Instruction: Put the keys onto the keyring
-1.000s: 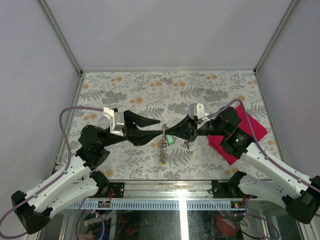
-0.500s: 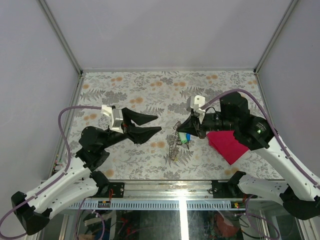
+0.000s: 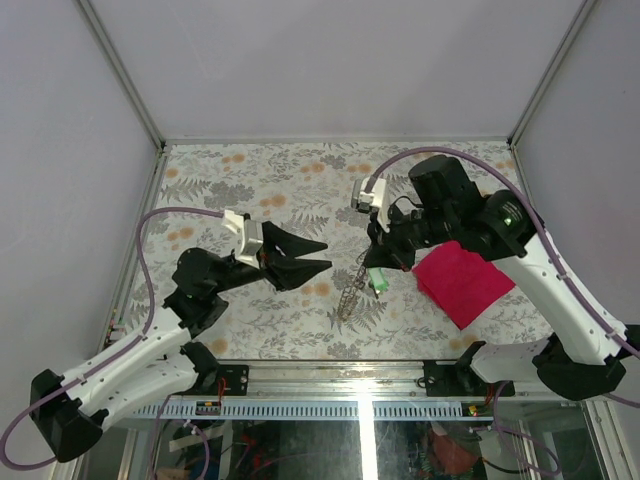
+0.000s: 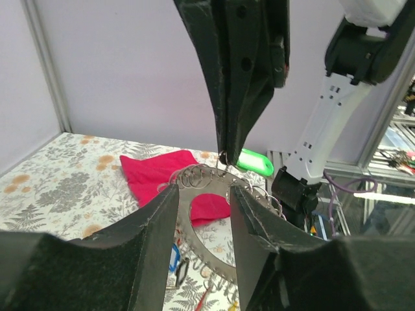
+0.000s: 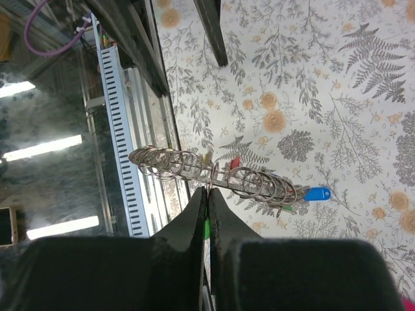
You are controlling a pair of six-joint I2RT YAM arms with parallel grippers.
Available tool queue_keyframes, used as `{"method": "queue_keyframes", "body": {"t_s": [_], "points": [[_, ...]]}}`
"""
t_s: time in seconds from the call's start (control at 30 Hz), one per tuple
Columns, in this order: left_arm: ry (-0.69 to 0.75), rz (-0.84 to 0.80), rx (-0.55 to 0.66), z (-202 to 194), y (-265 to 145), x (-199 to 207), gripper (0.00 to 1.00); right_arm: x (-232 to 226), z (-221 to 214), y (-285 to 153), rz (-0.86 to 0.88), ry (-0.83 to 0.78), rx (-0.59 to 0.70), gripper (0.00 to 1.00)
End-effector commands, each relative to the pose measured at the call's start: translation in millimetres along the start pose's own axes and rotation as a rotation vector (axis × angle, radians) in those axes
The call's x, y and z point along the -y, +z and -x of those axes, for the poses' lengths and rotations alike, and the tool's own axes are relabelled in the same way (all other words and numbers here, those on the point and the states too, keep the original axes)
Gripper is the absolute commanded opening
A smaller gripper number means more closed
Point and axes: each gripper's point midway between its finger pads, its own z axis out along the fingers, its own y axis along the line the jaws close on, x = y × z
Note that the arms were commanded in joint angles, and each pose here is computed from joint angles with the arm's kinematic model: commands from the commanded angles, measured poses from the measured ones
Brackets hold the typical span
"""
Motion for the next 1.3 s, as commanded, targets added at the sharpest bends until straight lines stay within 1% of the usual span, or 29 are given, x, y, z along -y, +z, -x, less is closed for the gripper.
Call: {"method": "queue_keyframes", "body": {"t_s": [0.0, 0.17, 0.23, 0.33, 0.6, 0.9, 1.27], "points": [[0.063, -0.116, 0.021, 8.3, 5.2, 16.9, 0.38, -10.4, 8.2, -7.4, 0.008, -0.018, -0.05, 0.0], [0.078, -0.165, -0.036, -0.7, 10.3, 18.9, 0.38, -12.0, 3.7, 4.4, -0.008, -0.049, -0.164, 0.0], [0.09, -0.182, -0.056, -2.5, 10.8, 20.6, 0.37, -15.3, 3.1, 9.6, -0.005, -0.076, -0.186, 0.0], [0.105, -0.199, -0.081, -5.1, 9.4, 22.4, 0.35, -19.7, 6.6, 12.2, 0.002, -0.103, -0.192, 0.0], [0.12, -0.228, -0.126, -14.3, 5.0, 26.1, 0.34, -27.9, 15.0, 19.8, 0.025, -0.163, -0.189, 0.0], [0.117, -0.266, -0.13, -16.9, 8.6, 28.8, 0.34, -31.1, 18.3, 31.1, 0.055, -0.187, -0.189, 0.0], [0.108, -0.291, -0.161, -26.2, 9.9, 28.6, 0.27, -29.0, 20.4, 38.6, 0.058, -0.204, -0.187, 0.0]]}}
